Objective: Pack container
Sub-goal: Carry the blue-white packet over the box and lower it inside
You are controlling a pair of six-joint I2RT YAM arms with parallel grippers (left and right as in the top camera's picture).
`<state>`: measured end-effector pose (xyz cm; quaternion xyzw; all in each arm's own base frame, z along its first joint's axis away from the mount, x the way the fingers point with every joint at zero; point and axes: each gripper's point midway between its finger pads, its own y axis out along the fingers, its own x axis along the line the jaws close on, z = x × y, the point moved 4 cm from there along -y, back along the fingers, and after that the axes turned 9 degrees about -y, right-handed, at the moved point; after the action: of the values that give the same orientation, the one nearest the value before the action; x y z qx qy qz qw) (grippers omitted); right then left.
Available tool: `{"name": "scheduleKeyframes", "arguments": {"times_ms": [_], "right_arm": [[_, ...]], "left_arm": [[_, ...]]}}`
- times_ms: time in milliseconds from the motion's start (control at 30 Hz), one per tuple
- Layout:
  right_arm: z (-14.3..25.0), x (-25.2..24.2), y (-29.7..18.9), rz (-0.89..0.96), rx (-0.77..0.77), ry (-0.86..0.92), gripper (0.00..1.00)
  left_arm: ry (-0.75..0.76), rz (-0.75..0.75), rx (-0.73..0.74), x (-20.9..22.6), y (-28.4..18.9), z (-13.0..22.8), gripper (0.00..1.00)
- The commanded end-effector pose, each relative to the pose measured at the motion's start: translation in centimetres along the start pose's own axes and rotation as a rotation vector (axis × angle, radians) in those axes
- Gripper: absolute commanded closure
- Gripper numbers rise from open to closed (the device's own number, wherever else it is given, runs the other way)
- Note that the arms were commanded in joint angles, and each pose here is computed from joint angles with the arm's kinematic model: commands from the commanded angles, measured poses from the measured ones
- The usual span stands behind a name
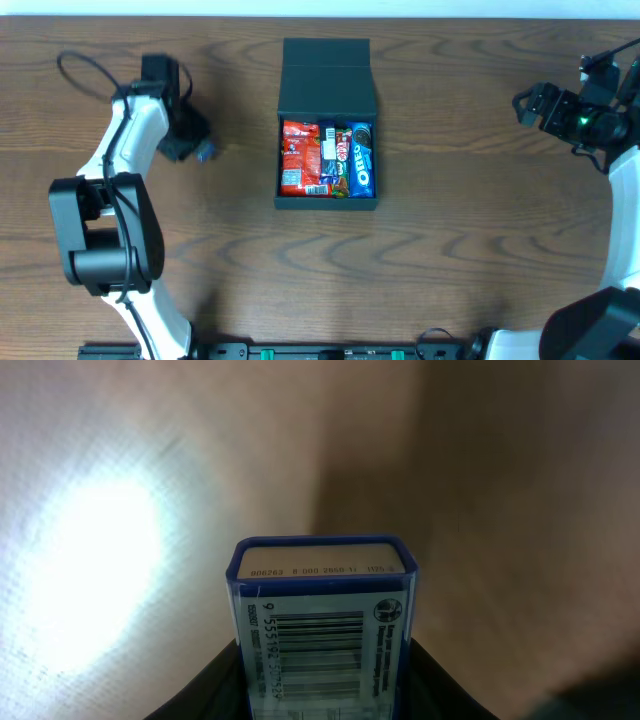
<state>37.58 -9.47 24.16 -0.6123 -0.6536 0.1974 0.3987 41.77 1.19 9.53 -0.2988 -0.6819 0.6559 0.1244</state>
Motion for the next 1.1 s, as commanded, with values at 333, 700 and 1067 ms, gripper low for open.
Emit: {"name": "scheduleKeyframes", "arguments": {"times_ms": [333, 700, 1067], "right_arm": [[-0.3, 0.2, -0.8, -0.002, -0.02, -0.016, 0.01], [0.3, 0.2, -0.8, -0.004, 0.007, -0.005, 0.01], [0.6, 0.2, -0.8, -0.005, 0.02, -0.003, 0.01]], "left_arm": [[0.681, 0.234, -0.11, -14.0, -6.6, 12.4, 0.94], [0.813, 0.084, 0.012, -12.2, -4.2, 20.2, 0.94], [0.796, -0.043, 0.079, -10.1, -0.8, 19.4, 0.81]]}}
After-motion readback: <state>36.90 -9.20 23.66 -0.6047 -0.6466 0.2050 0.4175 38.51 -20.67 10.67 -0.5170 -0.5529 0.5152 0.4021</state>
